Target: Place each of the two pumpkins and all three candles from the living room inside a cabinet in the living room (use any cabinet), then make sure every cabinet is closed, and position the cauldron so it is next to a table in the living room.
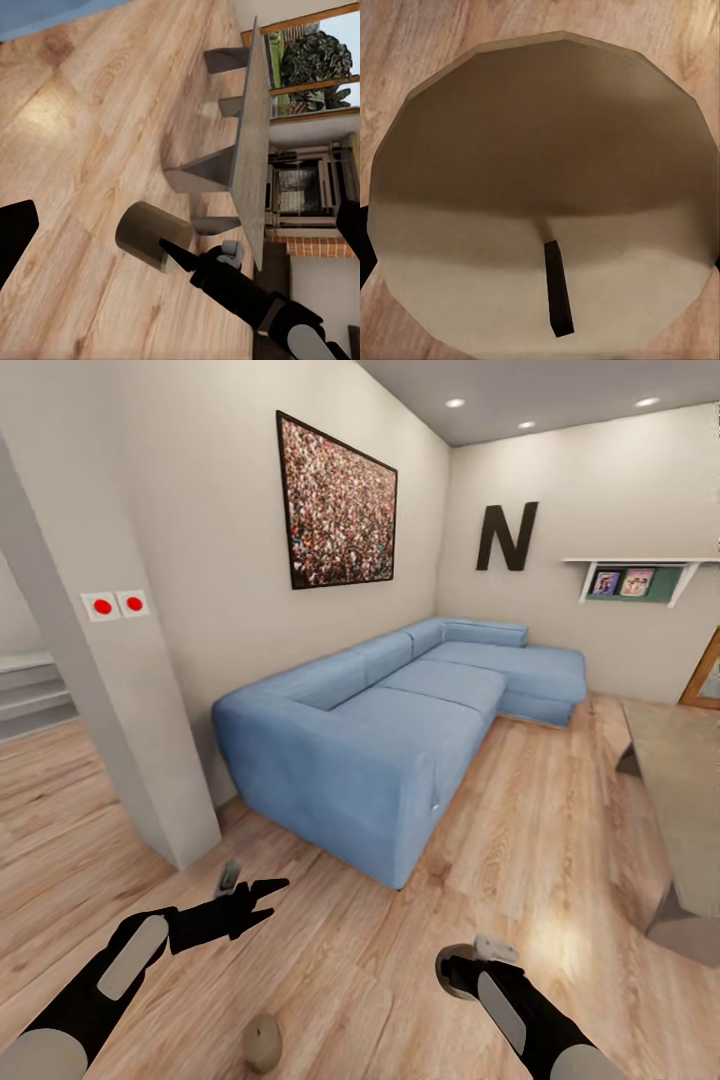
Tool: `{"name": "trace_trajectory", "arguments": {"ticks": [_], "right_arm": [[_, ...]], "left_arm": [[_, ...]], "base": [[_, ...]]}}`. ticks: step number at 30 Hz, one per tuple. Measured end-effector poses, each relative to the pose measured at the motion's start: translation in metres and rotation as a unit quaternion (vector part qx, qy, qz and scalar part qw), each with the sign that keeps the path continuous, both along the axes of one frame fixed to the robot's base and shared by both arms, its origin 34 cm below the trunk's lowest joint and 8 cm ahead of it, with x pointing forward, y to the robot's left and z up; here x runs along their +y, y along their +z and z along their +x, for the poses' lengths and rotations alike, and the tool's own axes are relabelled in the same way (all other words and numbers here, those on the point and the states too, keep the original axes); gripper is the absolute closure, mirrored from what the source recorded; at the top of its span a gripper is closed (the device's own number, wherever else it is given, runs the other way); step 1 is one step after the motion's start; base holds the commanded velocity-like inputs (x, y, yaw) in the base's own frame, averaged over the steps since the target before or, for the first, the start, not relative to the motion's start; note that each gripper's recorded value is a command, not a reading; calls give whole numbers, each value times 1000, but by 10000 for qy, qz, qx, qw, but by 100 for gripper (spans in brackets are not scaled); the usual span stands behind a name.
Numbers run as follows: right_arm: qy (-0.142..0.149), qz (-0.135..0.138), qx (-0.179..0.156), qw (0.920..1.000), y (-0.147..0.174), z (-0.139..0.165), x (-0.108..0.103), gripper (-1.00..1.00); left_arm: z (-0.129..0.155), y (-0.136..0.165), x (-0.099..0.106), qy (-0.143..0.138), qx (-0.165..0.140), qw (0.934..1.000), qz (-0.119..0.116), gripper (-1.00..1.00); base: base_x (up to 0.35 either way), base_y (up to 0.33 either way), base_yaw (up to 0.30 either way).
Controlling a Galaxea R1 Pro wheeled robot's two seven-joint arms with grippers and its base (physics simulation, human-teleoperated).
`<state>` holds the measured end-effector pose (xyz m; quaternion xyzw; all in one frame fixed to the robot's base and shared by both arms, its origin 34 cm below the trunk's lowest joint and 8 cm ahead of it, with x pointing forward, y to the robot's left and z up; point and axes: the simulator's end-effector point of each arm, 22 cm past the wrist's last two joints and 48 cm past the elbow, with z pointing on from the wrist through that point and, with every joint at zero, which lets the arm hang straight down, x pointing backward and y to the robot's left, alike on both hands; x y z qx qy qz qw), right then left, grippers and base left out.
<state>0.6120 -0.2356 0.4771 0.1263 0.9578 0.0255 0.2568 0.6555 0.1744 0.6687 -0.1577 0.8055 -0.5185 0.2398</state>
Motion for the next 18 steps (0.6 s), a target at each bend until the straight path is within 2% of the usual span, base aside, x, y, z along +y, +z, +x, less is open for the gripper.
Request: {"name": "trace_trajectory", "arguments": {"ticks": [7,18], "right_arm": [[-2,0,-3,10000,0,0,0,100],[-3,0,-2,10000,-2,0,0,100]], "left_arm": [[0,0,0,-5,3,10000,8,-100],[-1,-4,0,-4,14,10000,41,-100]], "base": [[0,106,-150],[0,7,-12]]}}
